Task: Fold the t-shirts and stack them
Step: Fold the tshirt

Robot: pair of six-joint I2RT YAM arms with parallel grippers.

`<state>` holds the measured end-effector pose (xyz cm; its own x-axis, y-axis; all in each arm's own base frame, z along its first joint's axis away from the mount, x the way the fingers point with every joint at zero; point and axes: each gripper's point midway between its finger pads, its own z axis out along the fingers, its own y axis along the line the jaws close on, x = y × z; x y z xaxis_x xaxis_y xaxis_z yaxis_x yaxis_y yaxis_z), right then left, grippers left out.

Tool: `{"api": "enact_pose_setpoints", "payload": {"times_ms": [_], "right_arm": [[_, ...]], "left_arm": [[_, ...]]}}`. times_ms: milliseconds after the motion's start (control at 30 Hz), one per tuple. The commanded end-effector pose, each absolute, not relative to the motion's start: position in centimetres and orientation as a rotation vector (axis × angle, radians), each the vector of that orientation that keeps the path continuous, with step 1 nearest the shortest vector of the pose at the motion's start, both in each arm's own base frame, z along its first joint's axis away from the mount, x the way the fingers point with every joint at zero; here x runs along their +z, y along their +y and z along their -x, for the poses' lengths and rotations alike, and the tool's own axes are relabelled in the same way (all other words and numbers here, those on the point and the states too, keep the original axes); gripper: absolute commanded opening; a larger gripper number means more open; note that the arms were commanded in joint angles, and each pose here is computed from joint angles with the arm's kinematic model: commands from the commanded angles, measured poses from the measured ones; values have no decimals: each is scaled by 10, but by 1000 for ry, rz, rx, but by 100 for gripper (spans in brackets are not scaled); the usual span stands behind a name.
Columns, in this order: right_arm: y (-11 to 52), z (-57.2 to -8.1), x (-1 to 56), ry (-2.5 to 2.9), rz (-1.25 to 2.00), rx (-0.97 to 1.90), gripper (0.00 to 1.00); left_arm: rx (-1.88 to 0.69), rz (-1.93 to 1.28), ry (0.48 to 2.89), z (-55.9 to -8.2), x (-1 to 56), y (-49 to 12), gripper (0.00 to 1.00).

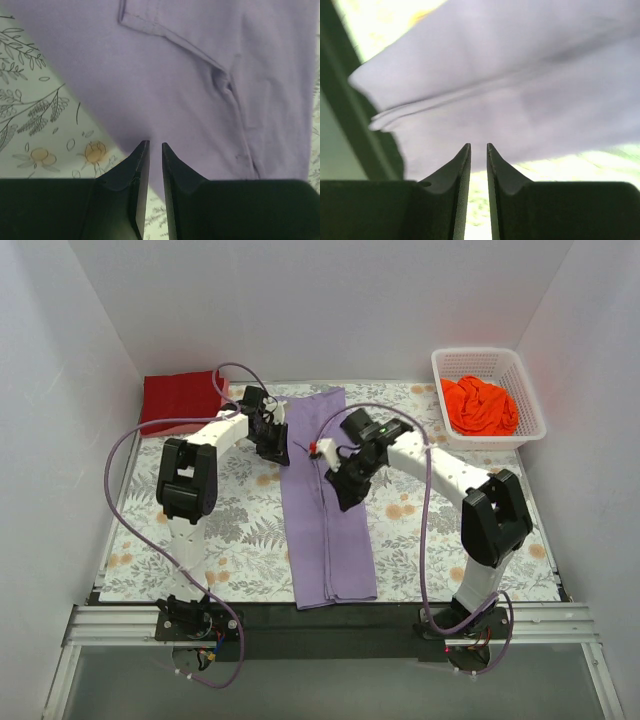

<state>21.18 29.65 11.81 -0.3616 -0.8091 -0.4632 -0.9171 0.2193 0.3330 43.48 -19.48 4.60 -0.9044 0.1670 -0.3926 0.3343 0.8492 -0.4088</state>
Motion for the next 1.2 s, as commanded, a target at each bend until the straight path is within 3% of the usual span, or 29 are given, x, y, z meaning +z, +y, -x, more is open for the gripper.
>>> {"api": "enact_pose_setpoints", "payload": {"times_ms": [0, 200, 500, 767, 1167], "right_arm": [[288, -265, 128, 2333, 1437, 859, 25], [274, -351, 116, 2366, 1157, 793, 24], [277, -438, 92, 2346, 1014, 670, 23], [285, -458, 88, 2316, 969, 662, 23], [279, -473, 36, 2405, 905, 596, 19]], "left_arm": [[-637, -379, 2659, -453, 44, -197, 15], [-577, -376, 2697, -481, 12, -197, 15], [-533, -342, 2599, -517, 25, -199, 14], [-640, -378, 2486, -502, 89, -206, 16], [-701, -343, 2593, -473, 45, -206, 16]]}}
